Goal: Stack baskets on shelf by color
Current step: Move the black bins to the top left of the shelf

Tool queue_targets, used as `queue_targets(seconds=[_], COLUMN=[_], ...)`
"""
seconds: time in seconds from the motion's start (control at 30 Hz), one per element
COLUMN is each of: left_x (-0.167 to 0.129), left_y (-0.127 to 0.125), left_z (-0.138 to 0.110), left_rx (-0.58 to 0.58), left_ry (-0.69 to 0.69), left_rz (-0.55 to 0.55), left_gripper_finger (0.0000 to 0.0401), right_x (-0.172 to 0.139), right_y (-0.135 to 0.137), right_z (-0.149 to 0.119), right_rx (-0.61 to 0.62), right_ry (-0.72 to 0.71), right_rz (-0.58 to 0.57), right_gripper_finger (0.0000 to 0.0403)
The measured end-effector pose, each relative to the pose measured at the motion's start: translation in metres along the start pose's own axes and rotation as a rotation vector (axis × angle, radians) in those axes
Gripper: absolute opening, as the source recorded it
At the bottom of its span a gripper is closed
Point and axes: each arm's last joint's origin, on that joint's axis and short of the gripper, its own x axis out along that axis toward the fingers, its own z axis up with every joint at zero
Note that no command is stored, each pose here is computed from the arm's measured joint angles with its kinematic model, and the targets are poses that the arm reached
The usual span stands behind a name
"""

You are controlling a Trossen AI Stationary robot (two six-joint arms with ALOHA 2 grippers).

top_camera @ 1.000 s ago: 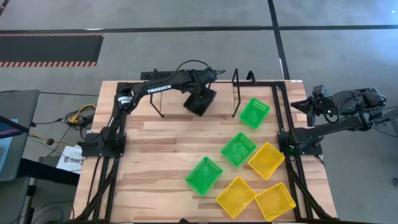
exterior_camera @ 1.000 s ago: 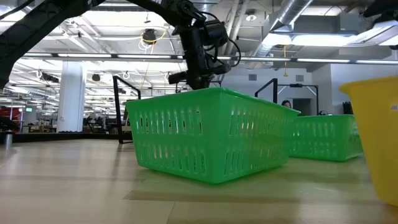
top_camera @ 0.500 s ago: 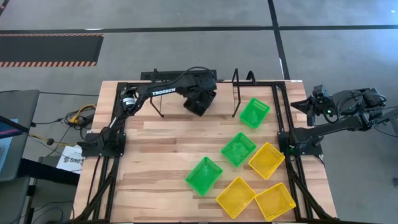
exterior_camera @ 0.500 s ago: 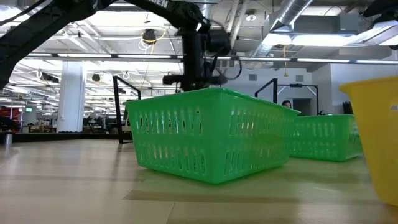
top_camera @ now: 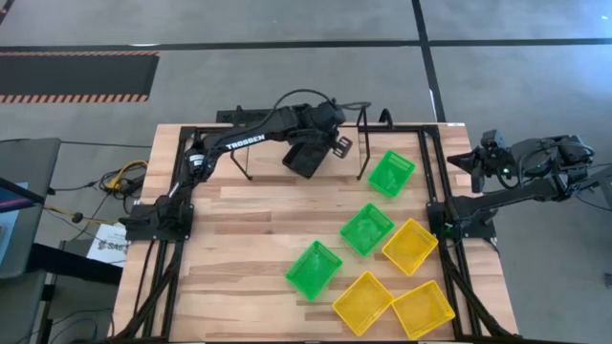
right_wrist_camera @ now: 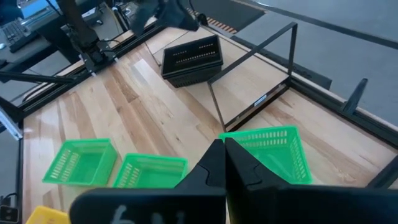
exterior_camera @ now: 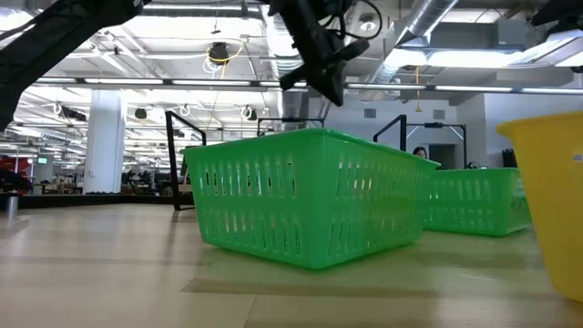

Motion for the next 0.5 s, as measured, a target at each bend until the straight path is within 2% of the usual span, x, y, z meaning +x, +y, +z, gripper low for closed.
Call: queue_targets(seconds=[0.5], left_x=[0.003], left_y=[-0.003], left_z=[-0.013], left_rx=[-0.021], left_ry=[0.093], left_rz=[0.041], left_gripper_finger=[0.0], right_x=[0.0], right_y=[0.0], right_z=[0.0], right_rx=[0.001], right_ry=[0.0], right_rz=[-0.001], right_gripper_finger=[0.0008])
